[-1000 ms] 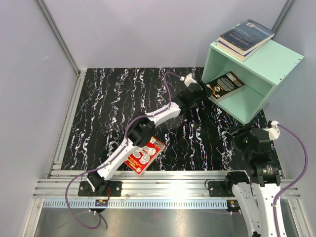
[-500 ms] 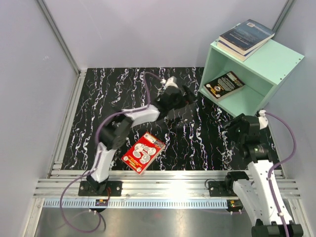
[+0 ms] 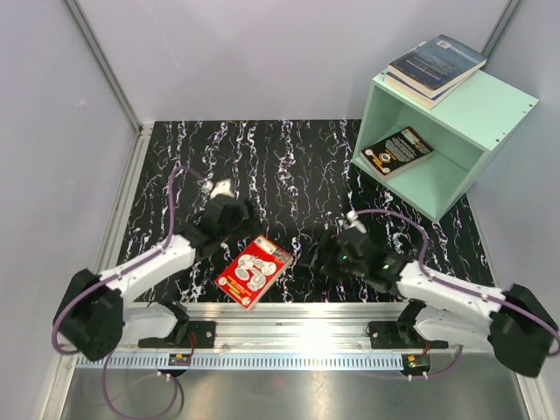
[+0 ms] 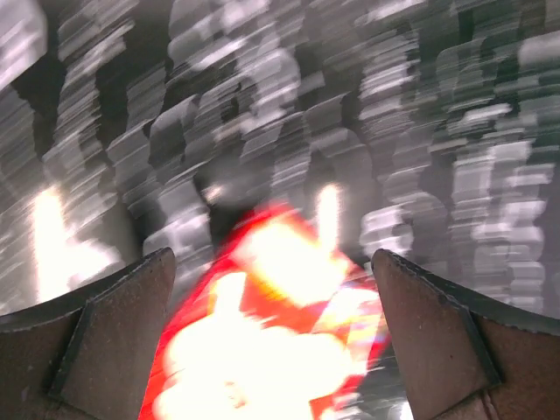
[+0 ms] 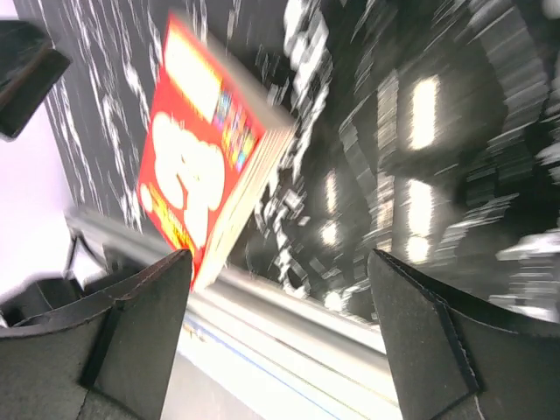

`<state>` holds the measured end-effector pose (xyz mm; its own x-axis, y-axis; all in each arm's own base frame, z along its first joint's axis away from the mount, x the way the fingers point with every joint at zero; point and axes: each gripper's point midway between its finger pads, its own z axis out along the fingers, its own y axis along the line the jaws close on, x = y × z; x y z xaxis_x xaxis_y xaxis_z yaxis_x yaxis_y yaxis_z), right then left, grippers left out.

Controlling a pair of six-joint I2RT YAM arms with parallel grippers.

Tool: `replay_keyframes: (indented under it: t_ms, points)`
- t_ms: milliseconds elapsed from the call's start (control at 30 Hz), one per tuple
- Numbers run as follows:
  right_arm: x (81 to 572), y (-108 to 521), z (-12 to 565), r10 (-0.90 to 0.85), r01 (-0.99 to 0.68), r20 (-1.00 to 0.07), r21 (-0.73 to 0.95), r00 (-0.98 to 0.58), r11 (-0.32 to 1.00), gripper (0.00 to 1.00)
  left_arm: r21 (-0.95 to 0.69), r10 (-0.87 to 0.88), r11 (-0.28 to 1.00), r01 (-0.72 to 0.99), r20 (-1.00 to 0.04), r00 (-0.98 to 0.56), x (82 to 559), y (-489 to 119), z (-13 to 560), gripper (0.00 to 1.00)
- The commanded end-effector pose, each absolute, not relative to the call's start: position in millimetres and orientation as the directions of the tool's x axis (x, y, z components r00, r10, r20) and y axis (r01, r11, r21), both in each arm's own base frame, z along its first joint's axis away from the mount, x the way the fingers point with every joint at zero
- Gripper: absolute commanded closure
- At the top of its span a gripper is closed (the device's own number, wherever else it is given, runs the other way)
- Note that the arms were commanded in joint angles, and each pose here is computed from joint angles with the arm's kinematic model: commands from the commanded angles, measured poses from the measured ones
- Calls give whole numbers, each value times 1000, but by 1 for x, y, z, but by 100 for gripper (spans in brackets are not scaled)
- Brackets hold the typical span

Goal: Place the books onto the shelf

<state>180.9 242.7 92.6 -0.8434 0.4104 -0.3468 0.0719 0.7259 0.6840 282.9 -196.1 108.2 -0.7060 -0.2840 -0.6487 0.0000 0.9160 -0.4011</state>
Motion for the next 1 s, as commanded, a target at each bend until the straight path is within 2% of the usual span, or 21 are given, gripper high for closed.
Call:
replay_keyframes:
  t_ms: [0, 200, 333, 567, 667, 733, 833, 967]
  points:
    - [184, 296, 102, 478, 81, -279, 793, -833, 604, 12, -358, -314, 928, -104, -600, -736, 261, -152, 80, 1]
    - [176, 343, 73, 436, 90, -231, 794, -870, 601, 12, -352, -325, 926, -137, -556, -765, 248, -134, 55, 1]
    - [179, 358, 54, 432, 107, -225, 777, -874, 620, 12, -345, -316, 925, -156, -477, -820, 233, -132, 24, 1]
    - [183, 380, 22, 439, 145, -184, 775, -879, 616, 17, -471, -354, 867, -164, -350, -867, 206, -153, 0, 5]
    - [187, 381, 19, 456, 153, -185, 779, -871, 609, 32, -513, -358, 845, -152, -332, -873, 200, -163, -4, 5]
    - [190, 380, 21, 468, 153, -197, 778, -862, 609, 55, -507, -348, 849, -149, -326, -879, 195, -165, -8, 6]
    - [198, 372, 33, 494, 140, -248, 770, -833, 622, 71, -511, -337, 847, -145, -305, -891, 185, -172, -14, 6]
    - [209, 367, 69, 530, 102, -298, 795, -794, 599, 76, -534, -326, 836, -125, -300, -897, 183, -189, -12, 6]
